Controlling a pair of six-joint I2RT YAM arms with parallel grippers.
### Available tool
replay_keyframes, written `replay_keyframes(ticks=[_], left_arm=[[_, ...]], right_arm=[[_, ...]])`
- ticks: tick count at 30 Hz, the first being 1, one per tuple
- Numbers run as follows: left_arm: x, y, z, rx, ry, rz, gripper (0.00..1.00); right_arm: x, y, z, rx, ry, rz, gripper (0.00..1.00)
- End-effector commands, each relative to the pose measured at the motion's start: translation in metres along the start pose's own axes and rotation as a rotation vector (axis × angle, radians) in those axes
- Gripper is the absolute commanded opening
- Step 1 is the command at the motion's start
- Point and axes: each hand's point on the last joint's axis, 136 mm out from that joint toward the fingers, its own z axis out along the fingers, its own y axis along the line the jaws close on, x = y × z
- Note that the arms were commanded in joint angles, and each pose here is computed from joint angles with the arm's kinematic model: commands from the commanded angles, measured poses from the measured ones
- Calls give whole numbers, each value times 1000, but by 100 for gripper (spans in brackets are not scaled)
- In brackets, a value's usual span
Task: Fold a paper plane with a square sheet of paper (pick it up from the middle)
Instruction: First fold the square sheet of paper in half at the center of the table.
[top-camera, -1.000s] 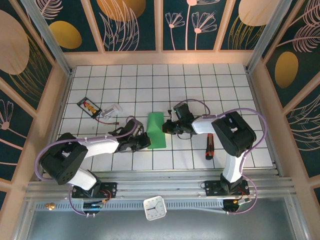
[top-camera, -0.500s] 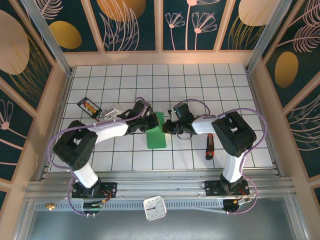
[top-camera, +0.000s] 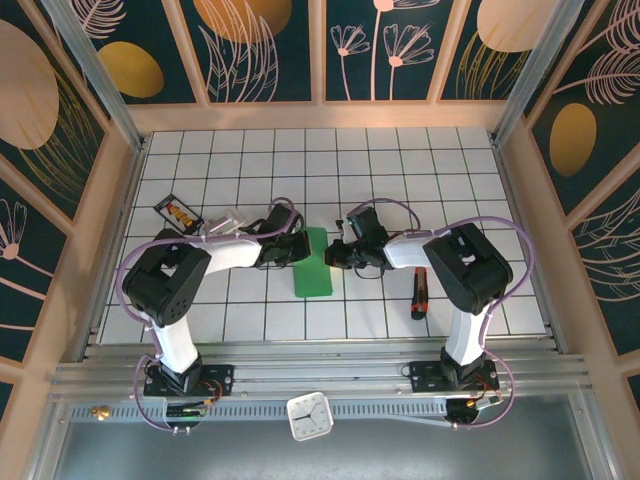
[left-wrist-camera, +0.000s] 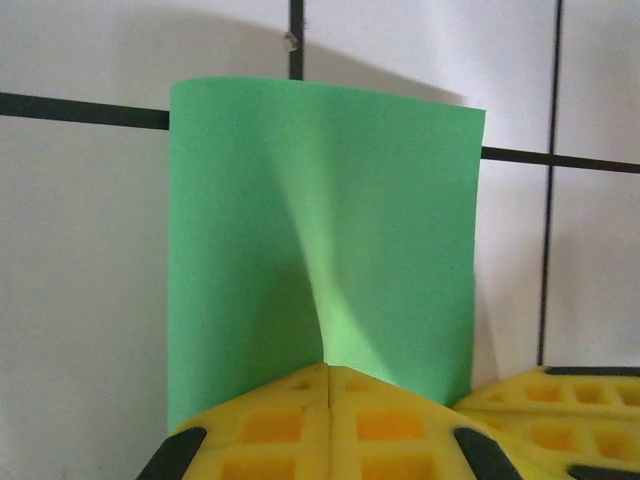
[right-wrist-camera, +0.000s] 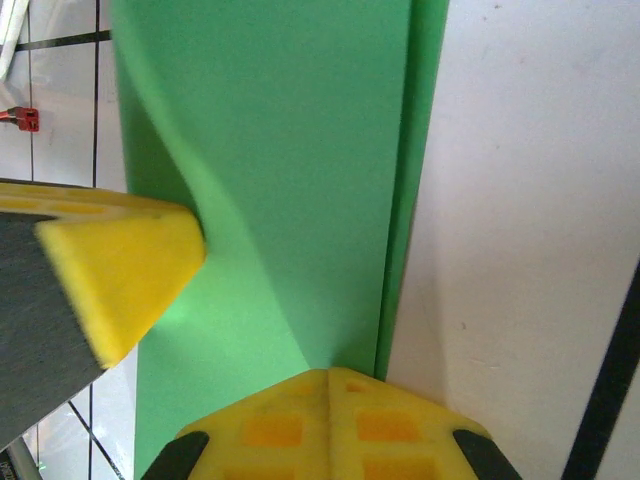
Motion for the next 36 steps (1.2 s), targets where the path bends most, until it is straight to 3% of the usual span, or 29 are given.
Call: replay_keyframes(ticks=[1, 7, 11, 18, 26, 30, 36], left_arm=[[-5, 4, 6, 0, -4, 7, 2], [-21, -24, -15, 91, -56, 21, 10], [-25, -24, -25, 78, -77, 35, 15], [-38, -14, -13, 33, -84, 34, 10], [-25, 12, 10, -31, -38, 29, 4], [-24, 17, 12, -34, -40, 24, 4], [-42, -13, -12, 56, -96, 41, 13]], right_arm=[[42, -76, 9, 281, 74, 58, 0], [44, -78, 8, 285, 77, 62, 0], [42, -77, 8, 284, 74, 60, 0], [42, -77, 9, 284, 75, 59, 0], [44, -78, 9, 285, 79, 61, 0], [44, -78, 9, 286, 81, 61, 0], [42, -77, 8, 287, 79, 59, 0]])
